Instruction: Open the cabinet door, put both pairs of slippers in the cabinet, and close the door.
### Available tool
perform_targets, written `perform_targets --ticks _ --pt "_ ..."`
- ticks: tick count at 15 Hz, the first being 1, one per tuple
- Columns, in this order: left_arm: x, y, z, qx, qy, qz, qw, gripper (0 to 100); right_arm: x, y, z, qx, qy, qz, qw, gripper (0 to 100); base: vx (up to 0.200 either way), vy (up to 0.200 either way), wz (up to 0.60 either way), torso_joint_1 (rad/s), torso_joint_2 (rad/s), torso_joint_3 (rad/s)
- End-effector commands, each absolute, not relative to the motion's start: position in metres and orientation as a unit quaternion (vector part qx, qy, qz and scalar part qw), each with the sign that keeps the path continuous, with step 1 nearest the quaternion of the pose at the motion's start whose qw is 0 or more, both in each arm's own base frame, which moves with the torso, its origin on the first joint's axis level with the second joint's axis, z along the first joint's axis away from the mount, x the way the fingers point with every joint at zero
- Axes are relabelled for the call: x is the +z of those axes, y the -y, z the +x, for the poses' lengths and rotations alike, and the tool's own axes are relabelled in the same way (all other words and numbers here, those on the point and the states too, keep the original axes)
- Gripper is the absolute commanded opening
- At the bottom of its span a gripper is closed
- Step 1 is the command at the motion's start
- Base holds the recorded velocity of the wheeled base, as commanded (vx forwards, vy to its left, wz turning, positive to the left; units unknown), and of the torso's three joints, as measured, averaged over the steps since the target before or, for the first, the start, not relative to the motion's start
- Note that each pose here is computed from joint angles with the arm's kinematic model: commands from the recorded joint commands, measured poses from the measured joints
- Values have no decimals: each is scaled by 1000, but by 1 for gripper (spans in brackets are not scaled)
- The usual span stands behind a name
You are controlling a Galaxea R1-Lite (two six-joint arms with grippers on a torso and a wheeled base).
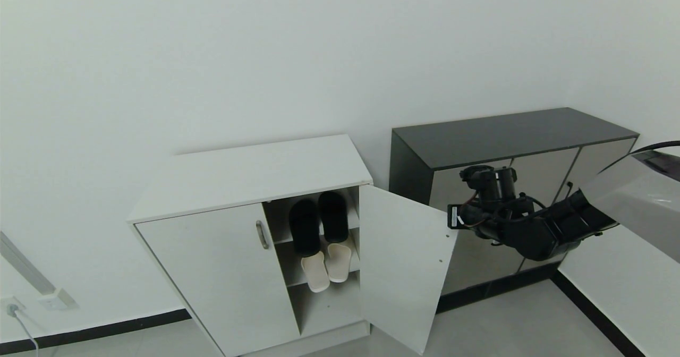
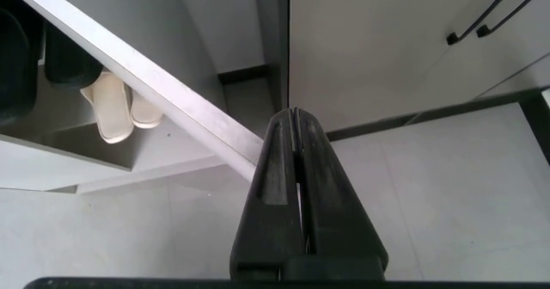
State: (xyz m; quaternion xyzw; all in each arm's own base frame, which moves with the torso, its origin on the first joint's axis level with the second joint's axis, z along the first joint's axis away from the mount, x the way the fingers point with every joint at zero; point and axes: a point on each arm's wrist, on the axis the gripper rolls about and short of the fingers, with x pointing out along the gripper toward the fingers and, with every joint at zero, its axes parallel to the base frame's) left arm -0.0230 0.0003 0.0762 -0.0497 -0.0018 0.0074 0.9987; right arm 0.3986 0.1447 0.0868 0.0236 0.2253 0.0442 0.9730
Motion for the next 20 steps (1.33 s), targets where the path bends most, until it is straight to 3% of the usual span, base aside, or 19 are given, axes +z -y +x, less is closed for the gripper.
perform_targets --ticks 1,5,10,14,20 --pt "76 0 -23 8 1 -50 999 0 85 -145 398 45 -228 22 972 0 0 0 0 0 0 0" --pt "76 0 -23 8 1 -50 999 0 87 -156 385 60 -232 14 971 0 0 0 0 0 0 0" --pt "76 0 -23 8 2 -51 999 0 99 -201 324 141 -229 -5 963 0 0 0 0 0 0 0" --pt "76 0 -23 8 2 -51 999 0 94 -199 311 174 -176 -46 968 0 0 0 0 0 0 0" --pt "76 0 -23 8 2 -51 999 0 91 -198 306 185 -180 -51 965 0 0 0 0 0 0 0"
